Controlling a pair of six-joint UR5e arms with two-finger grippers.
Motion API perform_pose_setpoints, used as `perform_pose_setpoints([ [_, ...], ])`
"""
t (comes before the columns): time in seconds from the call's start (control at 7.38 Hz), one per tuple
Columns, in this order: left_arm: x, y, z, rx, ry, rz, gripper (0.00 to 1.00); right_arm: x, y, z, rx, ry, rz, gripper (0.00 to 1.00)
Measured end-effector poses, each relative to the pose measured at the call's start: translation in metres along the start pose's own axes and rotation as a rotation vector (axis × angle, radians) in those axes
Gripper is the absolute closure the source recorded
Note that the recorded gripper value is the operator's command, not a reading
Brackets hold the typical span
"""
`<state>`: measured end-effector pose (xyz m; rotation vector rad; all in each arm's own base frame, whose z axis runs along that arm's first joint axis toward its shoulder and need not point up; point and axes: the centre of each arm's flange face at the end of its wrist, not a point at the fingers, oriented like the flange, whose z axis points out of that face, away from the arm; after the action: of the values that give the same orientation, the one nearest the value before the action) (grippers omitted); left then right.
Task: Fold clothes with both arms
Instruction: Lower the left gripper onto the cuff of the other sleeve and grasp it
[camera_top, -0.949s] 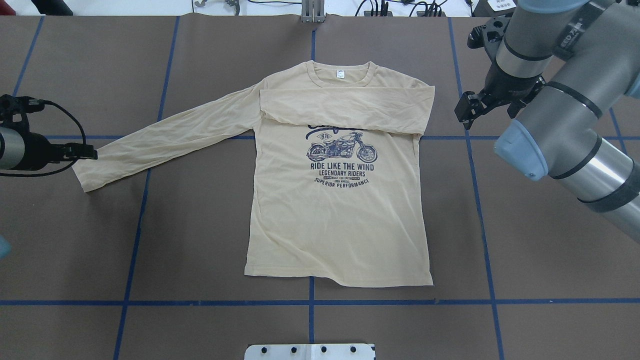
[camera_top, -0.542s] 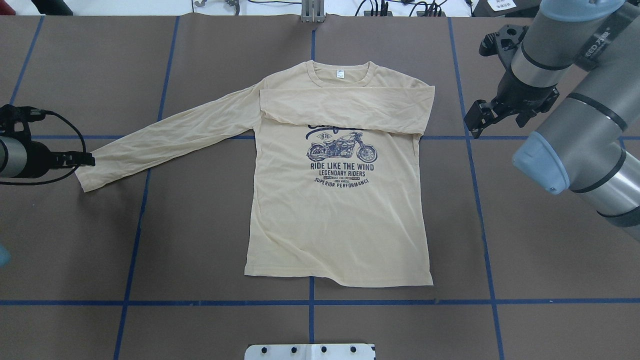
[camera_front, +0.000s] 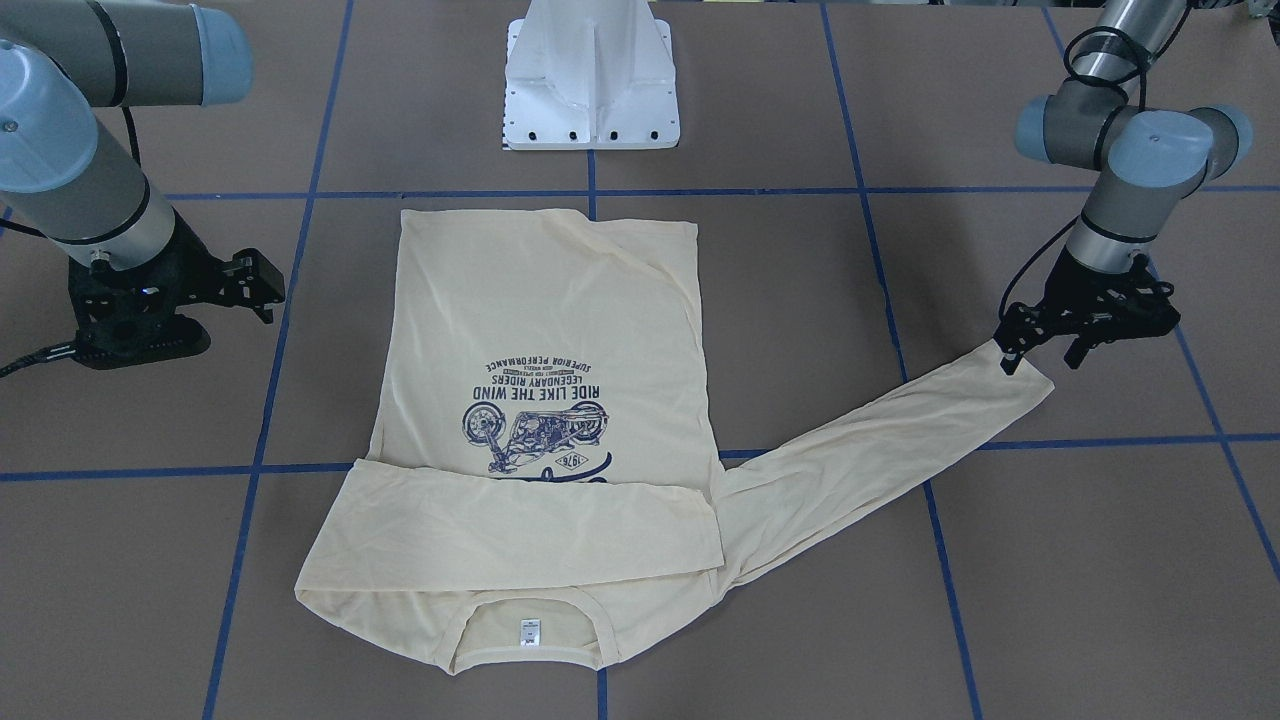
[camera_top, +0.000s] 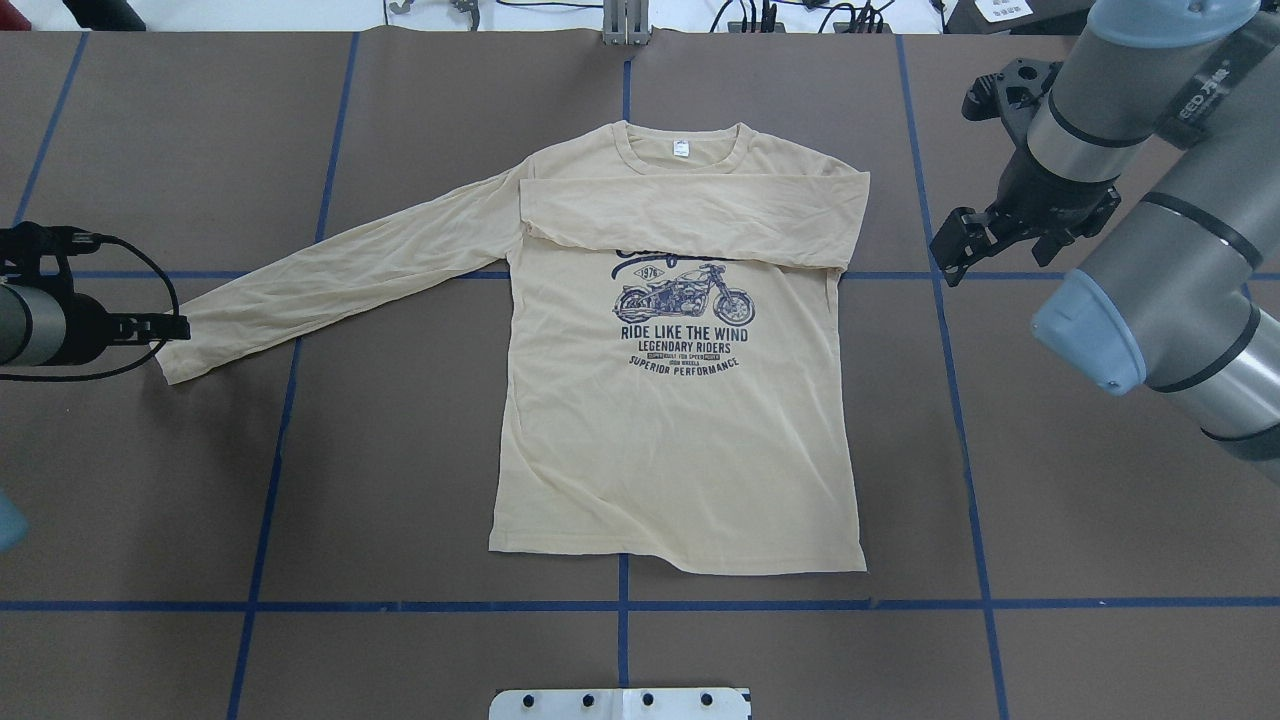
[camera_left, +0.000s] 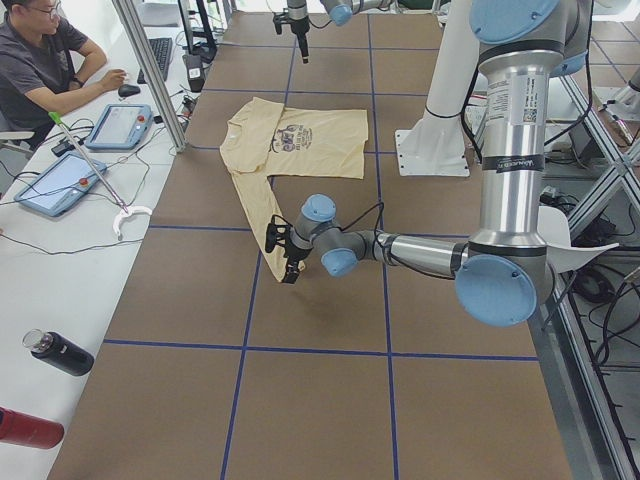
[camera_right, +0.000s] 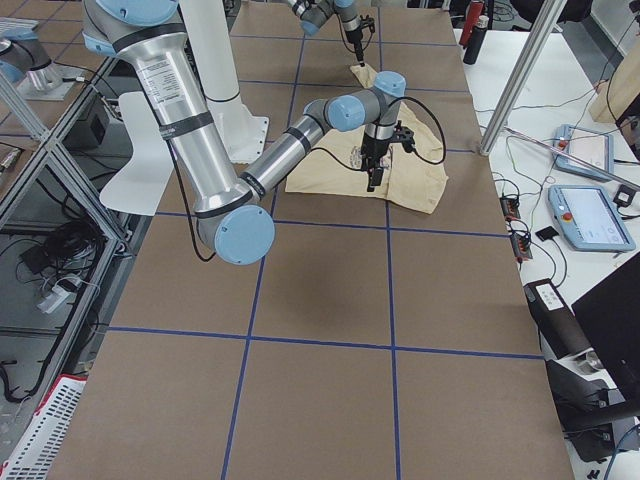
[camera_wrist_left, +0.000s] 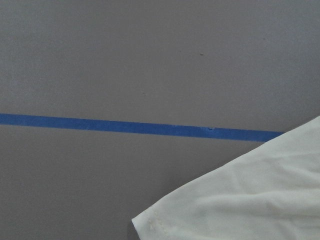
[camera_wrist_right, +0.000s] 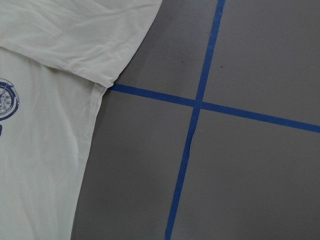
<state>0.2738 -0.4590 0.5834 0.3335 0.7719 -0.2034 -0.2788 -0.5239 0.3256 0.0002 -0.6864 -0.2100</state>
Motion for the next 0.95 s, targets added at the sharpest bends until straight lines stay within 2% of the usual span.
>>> perform_pose_setpoints([
  [0.14, 0.0004, 0.0028, 0.0041, -0.005, -0.006, 0.004, 0.17, -0.0001, 0.0001, 0.0, -0.001, -0.002, 0.002, 0.0],
  [0.27, 0.0014, 0.0058, 0.0074, -0.011, -0.009, 0.008, 0.31, -0.0006, 0.0001, -0.0002, -0.002, -0.004, 0.005, 0.0],
  [0.54, 0.0027, 0.008, 0.0099, -0.015, -0.01, 0.011, 0.44, -0.0021, 0.0003, -0.0004, -0.005, -0.01, 0.012, 0.0],
  [0.81, 0.0026, 0.0085, 0.0103, -0.016, -0.011, 0.012, 0.63, -0.0029, 0.0006, -0.0012, -0.005, -0.014, 0.012, 0.0],
  [0.95, 0.0034, 0.0084, 0.0095, -0.015, -0.009, 0.013, 0.82, -0.0031, 0.0004, -0.0017, -0.004, -0.015, 0.013, 0.0],
])
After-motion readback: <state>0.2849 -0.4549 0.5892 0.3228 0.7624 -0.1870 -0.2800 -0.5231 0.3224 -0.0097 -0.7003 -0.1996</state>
